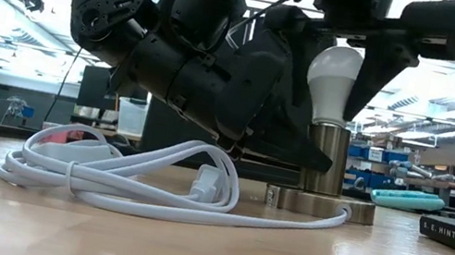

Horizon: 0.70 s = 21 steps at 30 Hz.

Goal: Screw lightbulb
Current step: Remove the white lightbulb into the silver lamp

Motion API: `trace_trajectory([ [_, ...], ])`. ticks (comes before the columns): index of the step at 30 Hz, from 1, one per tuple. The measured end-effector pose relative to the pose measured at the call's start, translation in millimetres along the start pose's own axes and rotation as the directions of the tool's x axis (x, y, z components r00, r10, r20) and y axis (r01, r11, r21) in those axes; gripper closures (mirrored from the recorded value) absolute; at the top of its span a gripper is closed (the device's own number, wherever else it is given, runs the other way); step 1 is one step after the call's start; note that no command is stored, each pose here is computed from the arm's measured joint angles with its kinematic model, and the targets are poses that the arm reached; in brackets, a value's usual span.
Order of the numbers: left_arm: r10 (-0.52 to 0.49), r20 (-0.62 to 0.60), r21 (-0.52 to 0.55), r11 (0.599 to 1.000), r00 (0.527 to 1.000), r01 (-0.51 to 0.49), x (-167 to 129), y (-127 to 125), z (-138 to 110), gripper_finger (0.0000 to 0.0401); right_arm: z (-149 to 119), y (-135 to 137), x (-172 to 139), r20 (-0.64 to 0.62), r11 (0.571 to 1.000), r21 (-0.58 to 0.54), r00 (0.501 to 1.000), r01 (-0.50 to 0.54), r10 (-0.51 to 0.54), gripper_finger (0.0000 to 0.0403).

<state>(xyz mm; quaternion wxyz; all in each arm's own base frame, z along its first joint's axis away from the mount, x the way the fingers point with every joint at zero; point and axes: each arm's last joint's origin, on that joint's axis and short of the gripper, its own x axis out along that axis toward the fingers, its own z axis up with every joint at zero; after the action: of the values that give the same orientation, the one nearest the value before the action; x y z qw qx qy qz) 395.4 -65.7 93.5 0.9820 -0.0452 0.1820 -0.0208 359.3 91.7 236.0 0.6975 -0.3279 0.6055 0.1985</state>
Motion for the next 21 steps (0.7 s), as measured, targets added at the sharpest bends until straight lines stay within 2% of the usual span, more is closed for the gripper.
trace_trajectory([
  [7, 0.0, 0.003, -0.001, 1.0, 1.0, 0.0, 0.1, 0.0, 0.1, 0.0223, 0.8, 4.5, -0.8, -0.016, 1.0, 0.003, 1.0, 0.001, -0.001, 0.0089],
  [21, -0.001, 0.006, -0.001, 1.0, 1.0, 0.001, 0.1, 0.0, 0.1, 0.0223, -3.6, -2.1, 0.6, -0.018, 0.999, 0.048, 1.0, -0.013, 0.014, 0.0096],
])
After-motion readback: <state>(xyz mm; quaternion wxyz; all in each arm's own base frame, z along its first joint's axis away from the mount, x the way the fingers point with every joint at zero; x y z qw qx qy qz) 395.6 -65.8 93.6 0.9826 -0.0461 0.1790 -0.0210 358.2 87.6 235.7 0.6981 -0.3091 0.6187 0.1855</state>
